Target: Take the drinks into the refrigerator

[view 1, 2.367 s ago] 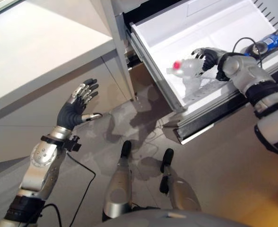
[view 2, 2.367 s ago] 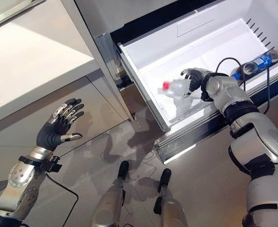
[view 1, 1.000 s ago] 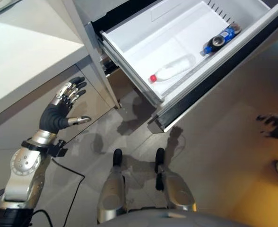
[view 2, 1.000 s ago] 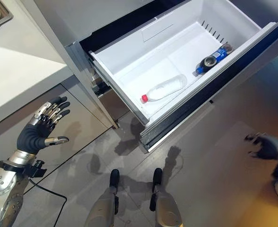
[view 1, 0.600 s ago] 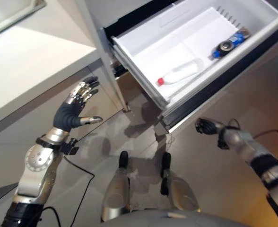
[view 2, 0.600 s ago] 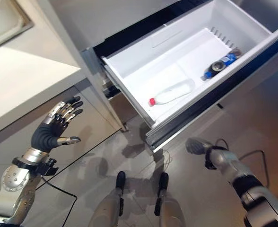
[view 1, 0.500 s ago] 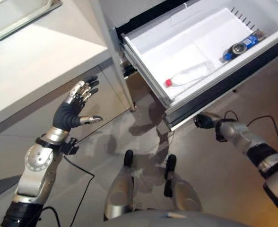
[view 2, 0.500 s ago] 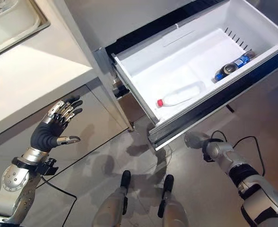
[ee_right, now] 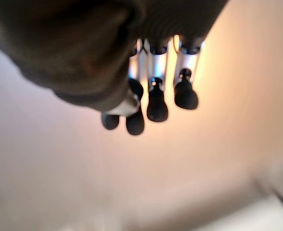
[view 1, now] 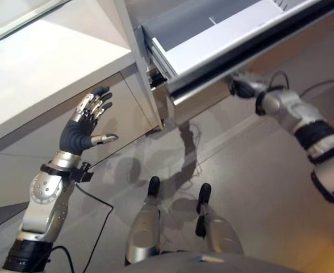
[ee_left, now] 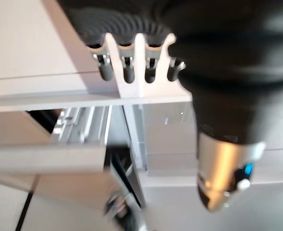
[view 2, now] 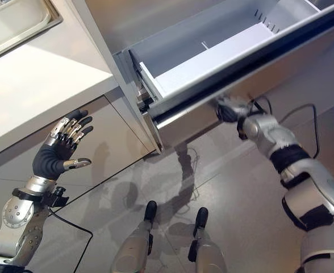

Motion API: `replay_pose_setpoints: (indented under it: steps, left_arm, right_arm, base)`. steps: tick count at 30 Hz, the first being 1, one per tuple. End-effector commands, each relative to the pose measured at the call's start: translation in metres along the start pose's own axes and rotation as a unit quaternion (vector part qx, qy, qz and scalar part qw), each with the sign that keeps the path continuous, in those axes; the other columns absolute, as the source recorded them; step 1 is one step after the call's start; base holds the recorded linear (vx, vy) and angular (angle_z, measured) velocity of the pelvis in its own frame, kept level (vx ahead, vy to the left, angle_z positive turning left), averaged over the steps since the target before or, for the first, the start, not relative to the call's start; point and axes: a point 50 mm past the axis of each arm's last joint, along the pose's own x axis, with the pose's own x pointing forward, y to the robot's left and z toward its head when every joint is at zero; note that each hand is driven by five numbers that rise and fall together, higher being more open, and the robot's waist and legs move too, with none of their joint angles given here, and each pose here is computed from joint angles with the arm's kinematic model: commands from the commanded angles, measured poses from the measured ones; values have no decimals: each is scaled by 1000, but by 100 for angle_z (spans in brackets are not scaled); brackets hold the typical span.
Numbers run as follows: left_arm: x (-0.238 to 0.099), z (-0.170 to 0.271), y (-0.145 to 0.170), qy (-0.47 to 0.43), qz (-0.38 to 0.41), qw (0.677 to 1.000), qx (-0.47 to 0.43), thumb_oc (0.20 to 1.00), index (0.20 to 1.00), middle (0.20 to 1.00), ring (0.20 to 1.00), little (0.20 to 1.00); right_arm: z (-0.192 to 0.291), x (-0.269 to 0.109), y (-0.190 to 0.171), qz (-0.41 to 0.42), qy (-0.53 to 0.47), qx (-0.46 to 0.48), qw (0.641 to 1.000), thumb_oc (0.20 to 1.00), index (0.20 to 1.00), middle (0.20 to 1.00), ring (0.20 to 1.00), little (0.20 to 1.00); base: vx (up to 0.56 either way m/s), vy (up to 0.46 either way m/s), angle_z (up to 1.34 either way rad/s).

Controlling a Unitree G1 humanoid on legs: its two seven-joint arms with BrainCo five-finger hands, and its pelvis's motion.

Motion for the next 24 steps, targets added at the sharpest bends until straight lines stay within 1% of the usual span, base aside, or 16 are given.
replay_pose_setpoints:
  steps: [1,4,6,7,8,9,14,16,19,20,21,22,23,24]
  left_arm:
    - [8,22,-1,-71,-5,997,-7,1000,1000,1000,1000,1000]
    - [9,22,-3,-70,-4,997,-7,1000,1000,1000,1000,1000]
    - [10,24,-4,-74,-7,997,-6,1000,1000,1000,1000,1000]
    - [9,23,-4,-73,-7,997,-6,1000,1000,1000,1000,1000]
    - [10,23,-4,-75,-2,997,-1,1000,1000,1000,1000,1000]
    - [10,23,-4,-73,-4,997,0,1000,1000,1000,1000,1000]
    - [6,21,-5,-68,6,998,6,1000,1000,1000,1000,1000]
    - [2,16,-6,-59,17,998,6,1000,1000,1000,1000,1000]
    - [-1,13,-7,-55,24,998,12,1000,1000,1000,1000,1000]
    - [-1,11,-7,-53,27,998,16,1000,1000,1000,1000,1000]
    - [-3,8,-9,-46,25,999,14,1000,1000,1000,1000,1000]
    - [-5,6,-9,-41,28,999,14,1000,1000,1000,1000,1000]
    - [-8,-1,-9,-28,32,999,16,1000,1000,1000,1000,1000]
    - [-7,-1,-9,-28,31,999,15,1000,1000,1000,1000,1000]
  right_arm:
    - [65,23,-82,-139,-134,1,981,200,200,200,200,200]
    - [73,16,-68,-123,-157,16,980,200,200,200,200,200]
    - [63,13,-46,-98,-136,34,985,200,200,200,200,200]
    - [62,13,-45,-97,-135,35,985,200,200,200,200,200]
    - [49,-4,-4,-56,-111,91,988,200,200,200,200,200]
    - [48,-5,-3,-56,-109,92,988,200,200,200,200,200]
    - [33,-54,81,26,-52,187,981,200,200,200,200,200]
    - [26,-81,108,28,-10,242,970,200,200,200,200,200]
    - [22,-112,135,23,36,313,949,200,200,200,200,200]
    - [21,-124,140,18,51,342,938,448,448,448,448,448]
    - [22,-137,146,12,63,382,922,1000,1000,1000,1000,1000]
    - [22,-146,149,7,71,409,910,1000,1000,1000,1000,1000]
    - [22,-160,155,-6,92,457,885,1000,1000,1000,1000,1000]
    - [22,-161,155,-6,92,457,885,1000,1000,1000,1000,1000]
  base:
    - [0,0,0]
    - [-18,32,5]
    - [-22,29,6]
    - [-50,44,8]
    - [-39,33,8]
    - [-50,45,14]
    - [-18,27,0]
    - [-1,20,-10]
    - [6,14,-12]
    - [8,8,-7]
    - [15,4,-4]
    - [36,4,-12]
    - [21,6,-12]
    - [13,5,-13]
